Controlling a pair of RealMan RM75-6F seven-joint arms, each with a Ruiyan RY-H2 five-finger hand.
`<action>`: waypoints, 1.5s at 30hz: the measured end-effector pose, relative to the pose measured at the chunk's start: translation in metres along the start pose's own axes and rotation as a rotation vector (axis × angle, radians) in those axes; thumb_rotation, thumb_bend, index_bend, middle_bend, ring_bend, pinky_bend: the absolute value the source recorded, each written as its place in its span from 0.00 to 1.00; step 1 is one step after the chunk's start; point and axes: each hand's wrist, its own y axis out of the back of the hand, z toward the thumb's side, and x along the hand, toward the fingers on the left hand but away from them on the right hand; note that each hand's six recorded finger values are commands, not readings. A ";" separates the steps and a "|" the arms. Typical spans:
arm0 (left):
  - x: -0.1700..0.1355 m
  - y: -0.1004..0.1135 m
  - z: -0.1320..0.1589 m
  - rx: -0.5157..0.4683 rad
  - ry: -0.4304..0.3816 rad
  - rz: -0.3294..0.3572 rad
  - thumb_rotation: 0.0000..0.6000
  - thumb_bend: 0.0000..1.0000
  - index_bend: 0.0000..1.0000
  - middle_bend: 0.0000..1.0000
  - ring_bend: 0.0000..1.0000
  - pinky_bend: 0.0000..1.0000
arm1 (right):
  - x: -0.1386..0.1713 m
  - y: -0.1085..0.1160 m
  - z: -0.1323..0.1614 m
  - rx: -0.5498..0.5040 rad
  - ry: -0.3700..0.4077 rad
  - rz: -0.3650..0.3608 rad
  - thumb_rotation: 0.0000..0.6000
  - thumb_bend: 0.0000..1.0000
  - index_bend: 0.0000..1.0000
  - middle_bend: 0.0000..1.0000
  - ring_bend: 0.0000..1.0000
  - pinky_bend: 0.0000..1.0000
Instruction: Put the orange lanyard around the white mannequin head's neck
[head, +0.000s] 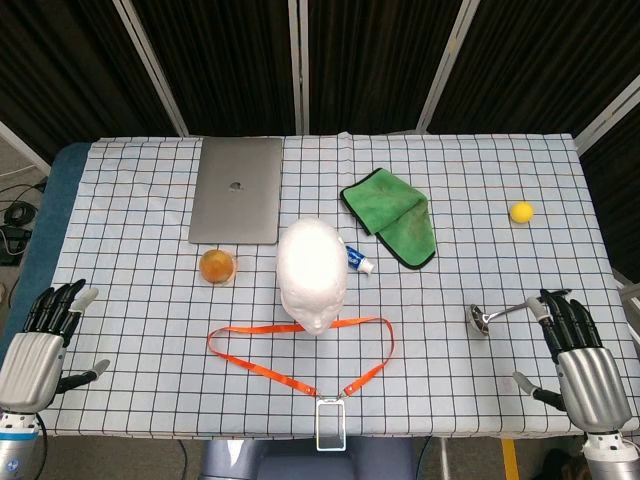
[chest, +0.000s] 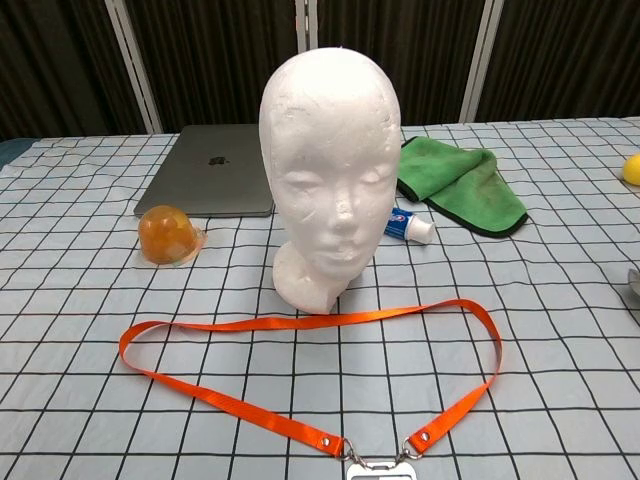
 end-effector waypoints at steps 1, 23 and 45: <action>0.000 0.000 0.000 0.001 0.001 -0.001 1.00 0.06 0.00 0.00 0.00 0.00 | 0.000 0.000 0.000 -0.001 0.000 0.001 1.00 0.00 0.01 0.00 0.00 0.00; 0.015 -0.018 -0.007 0.033 0.035 -0.030 1.00 0.07 0.00 0.00 0.00 0.00 | -0.079 -0.093 0.029 -0.107 0.068 0.358 1.00 0.19 0.42 0.00 0.00 0.00; 0.031 -0.036 -0.020 0.063 0.093 -0.075 1.00 0.08 0.00 0.00 0.00 0.00 | -0.146 -0.200 0.124 0.024 0.153 0.476 1.00 0.27 0.48 0.00 0.00 0.00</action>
